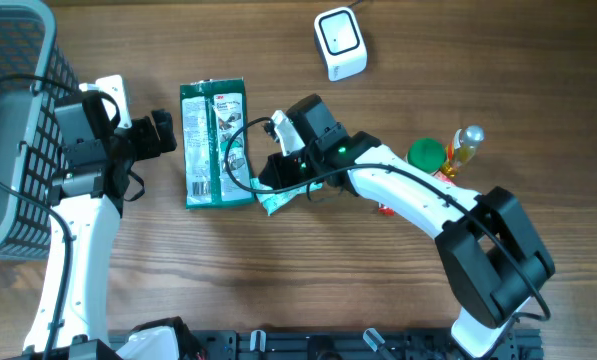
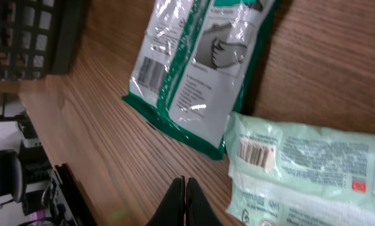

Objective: Scan the item barcode

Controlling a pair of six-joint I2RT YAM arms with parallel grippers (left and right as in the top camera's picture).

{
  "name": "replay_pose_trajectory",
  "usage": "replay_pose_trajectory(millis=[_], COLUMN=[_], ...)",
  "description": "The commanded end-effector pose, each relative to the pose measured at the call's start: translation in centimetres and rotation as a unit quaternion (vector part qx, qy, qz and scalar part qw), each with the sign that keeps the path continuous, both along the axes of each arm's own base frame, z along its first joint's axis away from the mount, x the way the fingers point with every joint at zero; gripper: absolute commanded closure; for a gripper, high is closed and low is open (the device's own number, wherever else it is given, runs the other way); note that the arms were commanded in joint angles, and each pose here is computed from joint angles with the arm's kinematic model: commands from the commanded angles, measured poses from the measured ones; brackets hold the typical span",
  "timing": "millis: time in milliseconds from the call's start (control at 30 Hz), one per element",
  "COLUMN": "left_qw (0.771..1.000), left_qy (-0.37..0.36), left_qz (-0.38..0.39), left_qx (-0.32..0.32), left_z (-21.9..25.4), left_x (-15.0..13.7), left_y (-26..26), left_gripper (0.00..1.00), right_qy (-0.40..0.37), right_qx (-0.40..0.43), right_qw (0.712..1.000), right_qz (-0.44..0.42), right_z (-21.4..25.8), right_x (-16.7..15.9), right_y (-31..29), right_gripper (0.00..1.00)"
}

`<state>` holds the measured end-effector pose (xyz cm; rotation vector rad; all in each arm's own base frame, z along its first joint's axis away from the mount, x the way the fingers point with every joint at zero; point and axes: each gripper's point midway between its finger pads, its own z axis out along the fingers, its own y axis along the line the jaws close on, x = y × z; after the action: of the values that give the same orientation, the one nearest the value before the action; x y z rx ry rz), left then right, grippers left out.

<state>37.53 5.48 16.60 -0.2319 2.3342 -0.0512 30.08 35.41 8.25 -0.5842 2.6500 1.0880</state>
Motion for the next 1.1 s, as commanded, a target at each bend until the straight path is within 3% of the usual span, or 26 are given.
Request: replay_pose_trajectory(millis=[0, 200, 300, 433, 567, 667, 867, 1067], left_qw=[1.0, 1.0, 1.0, 1.0, 1.0, 1.0, 1.0, 1.0], left_qy=[-0.004, -0.004, -0.004, -0.004, -0.004, -0.004, -0.004, -0.004], left_qz=[-0.002, -0.002, -0.002, -0.002, -0.002, -0.002, -0.002, -0.002], left_qx=[0.002, 0.002, 0.002, 0.002, 0.002, 0.002, 0.002, 0.002], left_z=[0.3, 0.3, 0.3, 0.3, 0.3, 0.3, 0.3, 0.3], left_x=[0.2, 0.2, 0.2, 0.2, 0.2, 0.2, 0.2, 0.2], left_y=[0.1, 0.1, 0.1, 0.1, 0.1, 0.1, 0.1, 0.1], left_gripper=[0.0, 0.0, 0.0, 0.0, 0.0, 0.0, 0.0, 0.0], right_qy=[0.008, 0.025, 0.027, 0.019, 0.008, 0.042, 0.055, 0.07], right_qx=[0.005, -0.068, -0.069, 0.076, 0.089, 0.053, -0.095, -0.172], right_qw=[1.0, 0.997, 0.997, 0.996, 0.995, 0.997, 0.993, 0.979], right_qz=[0.008, -0.013, -0.013, 0.042, 0.037, 0.027, -0.044, -0.079], right_z=[-1.4, -8.4, -9.1, -1.7, 2.6, 1.2, -6.3, -10.7], right_x=[-0.1, 0.3, 0.4, 0.5, 0.1, -0.9, -1.3, -2.0], right_y=[1.0, 0.0, 0.0, 3.0, 2.2, 1.1, -3.6, -6.6], right_gripper=[0.96, 0.96, 0.96, 0.91, 0.94, 0.94, 0.96, 0.95])
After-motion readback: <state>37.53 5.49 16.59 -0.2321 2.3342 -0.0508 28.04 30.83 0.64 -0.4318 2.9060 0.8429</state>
